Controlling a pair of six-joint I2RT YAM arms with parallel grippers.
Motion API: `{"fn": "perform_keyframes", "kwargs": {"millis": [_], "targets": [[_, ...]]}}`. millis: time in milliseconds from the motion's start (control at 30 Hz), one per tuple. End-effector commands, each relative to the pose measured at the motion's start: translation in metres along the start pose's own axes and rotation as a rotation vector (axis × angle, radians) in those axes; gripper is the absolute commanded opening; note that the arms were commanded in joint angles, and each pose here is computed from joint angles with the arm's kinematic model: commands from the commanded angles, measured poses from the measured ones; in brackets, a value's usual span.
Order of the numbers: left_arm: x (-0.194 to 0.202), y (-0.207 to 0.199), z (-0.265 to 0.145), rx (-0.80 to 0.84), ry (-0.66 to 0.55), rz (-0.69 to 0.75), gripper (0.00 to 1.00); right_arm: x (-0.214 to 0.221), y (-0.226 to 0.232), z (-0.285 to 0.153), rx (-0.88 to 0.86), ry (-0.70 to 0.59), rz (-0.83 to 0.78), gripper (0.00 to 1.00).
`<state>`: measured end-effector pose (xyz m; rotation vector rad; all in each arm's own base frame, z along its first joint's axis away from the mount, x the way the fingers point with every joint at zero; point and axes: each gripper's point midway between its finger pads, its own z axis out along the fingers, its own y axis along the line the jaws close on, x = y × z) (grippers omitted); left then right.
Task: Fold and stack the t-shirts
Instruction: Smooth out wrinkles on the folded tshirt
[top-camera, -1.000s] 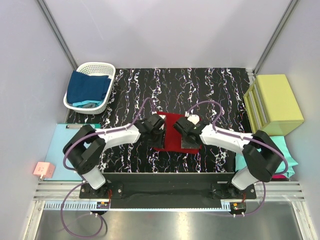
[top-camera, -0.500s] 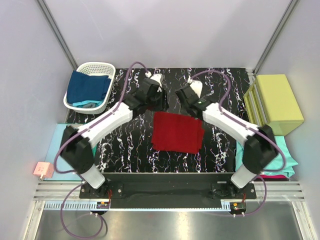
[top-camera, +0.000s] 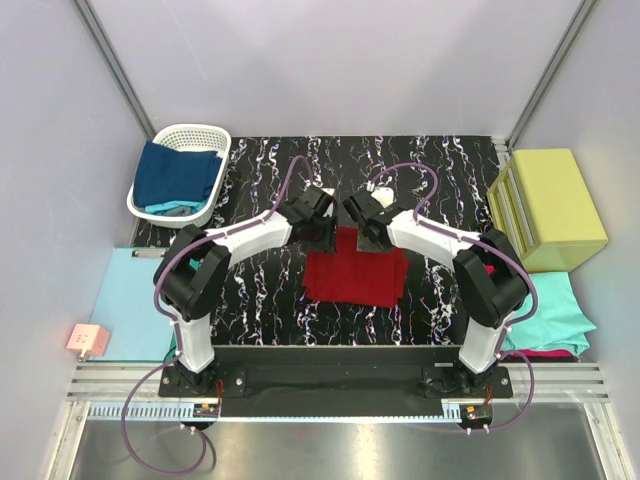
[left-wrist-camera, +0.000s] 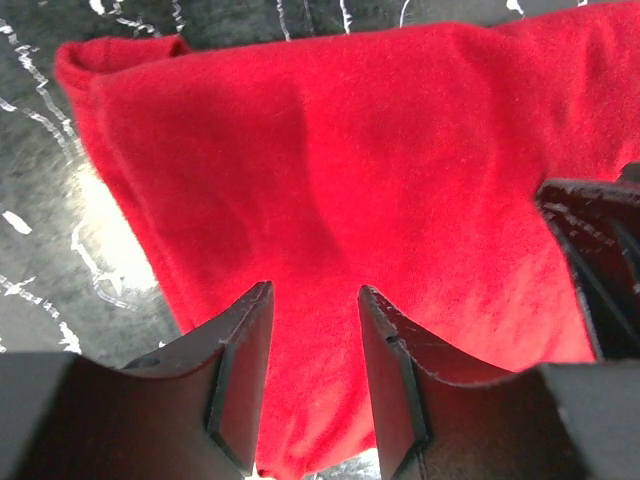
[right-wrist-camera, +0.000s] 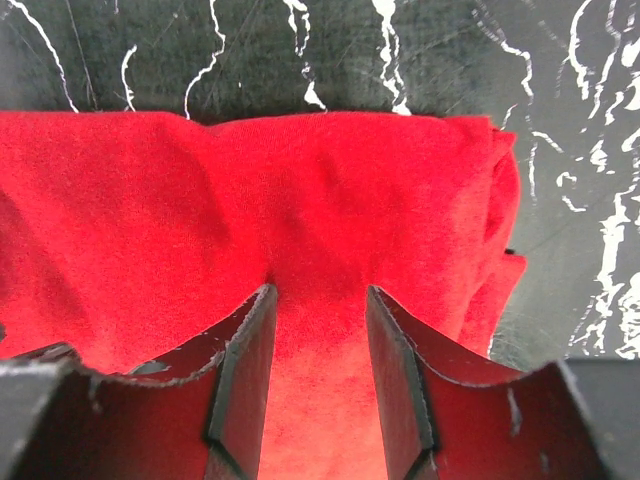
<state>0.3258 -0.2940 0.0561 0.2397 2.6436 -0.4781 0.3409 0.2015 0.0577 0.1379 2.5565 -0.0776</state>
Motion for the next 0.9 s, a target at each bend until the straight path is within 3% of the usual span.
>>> {"fn": "perform_keyframes", "kwargs": {"millis": [0, 167, 267, 300, 400, 533, 667, 800, 867], "targets": [[0.004, -0.007, 0.015, 0.044, 0.018, -0.005, 0.43, 0.013, 0.004, 0.009, -0.009, 0.044, 0.018, 0.49], [0.008, 0.001, 0.013, 0.015, 0.007, -0.011, 0.43, 0.018, -0.003, 0.009, 0.007, 0.049, 0.017, 0.48], [-0.006, 0.001, -0.014, -0.004, -0.077, -0.002, 0.45, -0.01, -0.015, -0.016, 0.029, -0.085, 0.045, 0.51], [-0.024, 0.002, -0.039, -0.044, -0.174, 0.009, 0.48, -0.021, -0.018, -0.027, 0.025, -0.127, 0.059, 0.54], [-0.043, 0.008, -0.092, -0.103, -0.304, 0.009, 0.56, -0.059, -0.029, -0.073, -0.002, -0.277, 0.089, 0.63], [-0.043, 0.027, -0.14, -0.183, -0.359, 0.019, 0.59, -0.085, -0.049, -0.117, 0.007, -0.38, 0.087, 0.86], [-0.03, 0.044, -0.165, -0.236, -0.376, 0.013, 0.59, -0.085, -0.064, -0.133, 0.025, -0.399, 0.075, 0.98], [-0.016, 0.06, -0.192, -0.261, -0.428, -0.021, 0.6, -0.076, -0.08, -0.148, 0.022, -0.408, 0.093, 1.0], [-0.011, 0.072, -0.205, -0.285, -0.475, -0.047, 0.67, -0.069, -0.087, -0.149, 0.032, -0.408, 0.097, 1.0]]}}
